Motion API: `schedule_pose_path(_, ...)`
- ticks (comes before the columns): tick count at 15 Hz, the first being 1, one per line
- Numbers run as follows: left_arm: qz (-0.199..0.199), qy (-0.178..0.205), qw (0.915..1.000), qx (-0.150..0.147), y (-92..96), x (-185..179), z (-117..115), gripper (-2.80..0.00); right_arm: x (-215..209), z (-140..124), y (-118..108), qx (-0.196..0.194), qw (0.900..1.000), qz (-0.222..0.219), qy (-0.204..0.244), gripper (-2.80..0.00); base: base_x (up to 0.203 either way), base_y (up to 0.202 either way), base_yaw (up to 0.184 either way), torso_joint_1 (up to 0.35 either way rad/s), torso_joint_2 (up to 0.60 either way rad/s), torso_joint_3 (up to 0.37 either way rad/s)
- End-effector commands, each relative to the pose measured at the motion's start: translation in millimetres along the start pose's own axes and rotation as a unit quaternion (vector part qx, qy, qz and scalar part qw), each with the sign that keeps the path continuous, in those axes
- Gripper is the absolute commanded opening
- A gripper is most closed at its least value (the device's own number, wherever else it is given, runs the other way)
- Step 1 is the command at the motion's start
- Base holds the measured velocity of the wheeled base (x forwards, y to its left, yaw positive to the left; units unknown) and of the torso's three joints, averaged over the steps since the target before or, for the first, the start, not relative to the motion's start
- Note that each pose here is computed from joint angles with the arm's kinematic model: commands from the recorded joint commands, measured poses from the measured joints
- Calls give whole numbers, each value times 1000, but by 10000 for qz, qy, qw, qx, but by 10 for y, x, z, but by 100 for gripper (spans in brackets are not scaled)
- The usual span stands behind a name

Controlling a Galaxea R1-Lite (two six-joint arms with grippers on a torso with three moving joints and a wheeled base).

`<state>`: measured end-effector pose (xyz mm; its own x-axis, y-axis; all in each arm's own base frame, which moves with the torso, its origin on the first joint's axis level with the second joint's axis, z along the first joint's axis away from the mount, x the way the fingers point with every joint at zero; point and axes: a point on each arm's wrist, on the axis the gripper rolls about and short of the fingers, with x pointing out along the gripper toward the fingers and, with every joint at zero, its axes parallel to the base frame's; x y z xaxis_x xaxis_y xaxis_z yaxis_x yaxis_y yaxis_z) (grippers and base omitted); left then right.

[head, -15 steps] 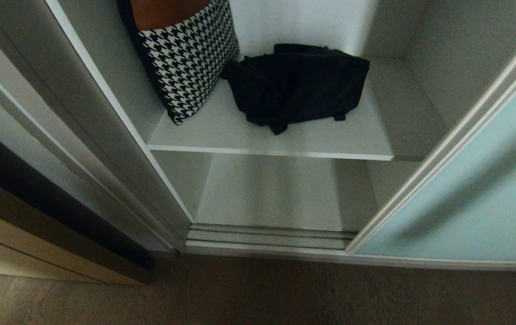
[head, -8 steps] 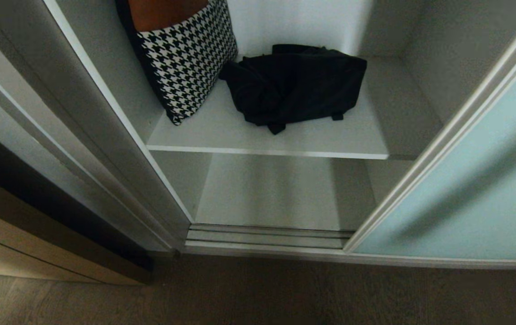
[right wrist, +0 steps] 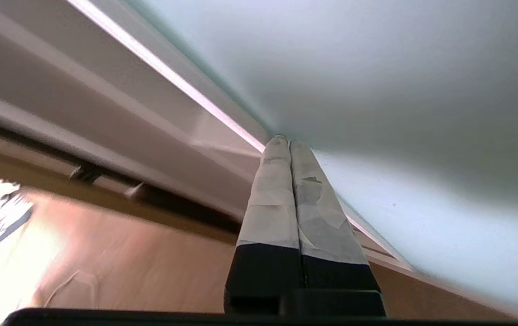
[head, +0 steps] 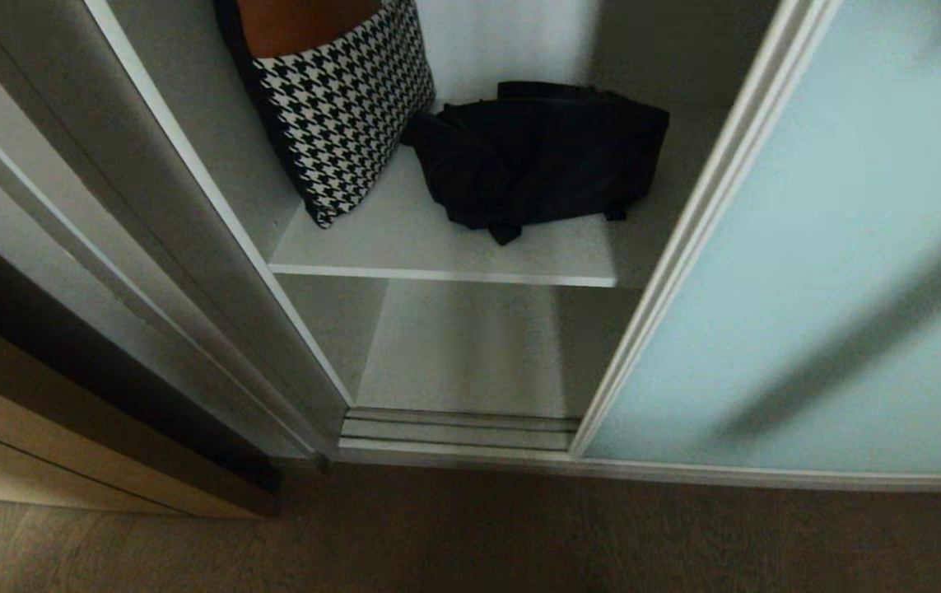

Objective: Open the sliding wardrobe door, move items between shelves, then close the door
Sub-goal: Open the door

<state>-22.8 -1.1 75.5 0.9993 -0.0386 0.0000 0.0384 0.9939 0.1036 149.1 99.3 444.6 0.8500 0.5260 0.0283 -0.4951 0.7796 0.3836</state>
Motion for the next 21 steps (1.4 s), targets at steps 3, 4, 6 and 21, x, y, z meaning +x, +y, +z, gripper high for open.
schedule_pose_path(3, 0, 8, 10000, 2, 0, 1, 0, -280, -135, -79, 390, -68, 9991, 414, -51, -280, 0, 0, 0, 0, 0, 0)
schedule_pose_path(4, -5, 7, 10000, 2, 0, 1, 0, -280, -311, -15, 375, -213, 9987, 419, -213, -280, 0, 0, 0, 0, 0, 0)
schedule_pose_path(6, -7, 7, 10000, 2, 0, 1, 0, -280, -575, 58, 281, -331, 9981, 206, -474, -280, 0, 0, 0, 0, 0, 0)
schedule_pose_path(21, -6, 7, 10000, 2, 0, 1, 0, -280, -738, 83, -504, -556, 9710, -2024, -1144, -280, 0, 0, 0, 0, 0, 0)
